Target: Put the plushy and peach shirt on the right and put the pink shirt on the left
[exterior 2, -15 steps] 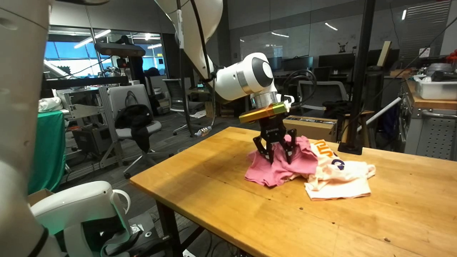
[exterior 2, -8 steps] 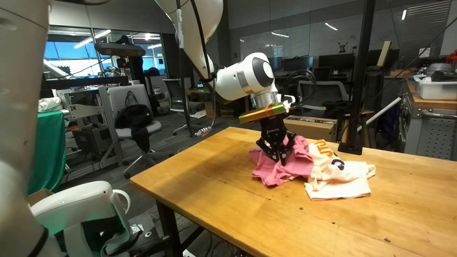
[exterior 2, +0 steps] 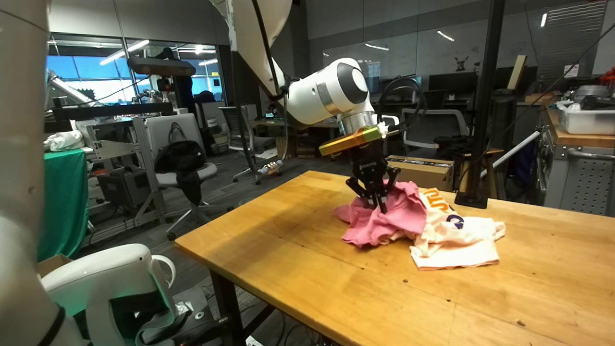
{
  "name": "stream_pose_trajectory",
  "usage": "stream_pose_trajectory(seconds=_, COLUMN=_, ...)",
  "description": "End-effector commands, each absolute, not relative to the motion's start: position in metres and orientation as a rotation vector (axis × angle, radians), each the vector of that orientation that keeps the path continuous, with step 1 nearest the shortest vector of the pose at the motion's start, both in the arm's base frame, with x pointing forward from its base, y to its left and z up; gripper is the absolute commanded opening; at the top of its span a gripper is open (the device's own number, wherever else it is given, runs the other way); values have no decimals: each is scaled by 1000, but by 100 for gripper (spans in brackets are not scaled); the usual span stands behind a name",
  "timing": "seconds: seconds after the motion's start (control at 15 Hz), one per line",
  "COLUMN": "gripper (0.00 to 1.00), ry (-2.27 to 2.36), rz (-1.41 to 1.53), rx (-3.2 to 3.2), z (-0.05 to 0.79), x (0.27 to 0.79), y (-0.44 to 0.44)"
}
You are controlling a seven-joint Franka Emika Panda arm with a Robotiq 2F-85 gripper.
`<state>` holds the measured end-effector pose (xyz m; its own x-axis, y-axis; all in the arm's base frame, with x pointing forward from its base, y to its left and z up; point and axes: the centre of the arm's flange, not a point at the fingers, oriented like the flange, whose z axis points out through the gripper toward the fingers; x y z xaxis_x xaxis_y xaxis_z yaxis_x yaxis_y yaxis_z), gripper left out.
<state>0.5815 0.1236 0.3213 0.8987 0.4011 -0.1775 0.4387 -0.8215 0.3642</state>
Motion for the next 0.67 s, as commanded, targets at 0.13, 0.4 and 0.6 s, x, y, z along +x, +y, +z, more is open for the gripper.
stream_pose_trajectory(seconds=0.13, gripper=7, ry=497, rz=-72, rx=2649, z=364, x=566, y=113)
stream_pose_trajectory(seconds=0.4, gripper=7, ry=430, rz=-35, rx=2652, z=386, x=565, y=106)
stream_pose_trajectory(seconds=0.6, gripper=7, ry=383, rz=-7, rx=2648, z=401, x=563, y=102)
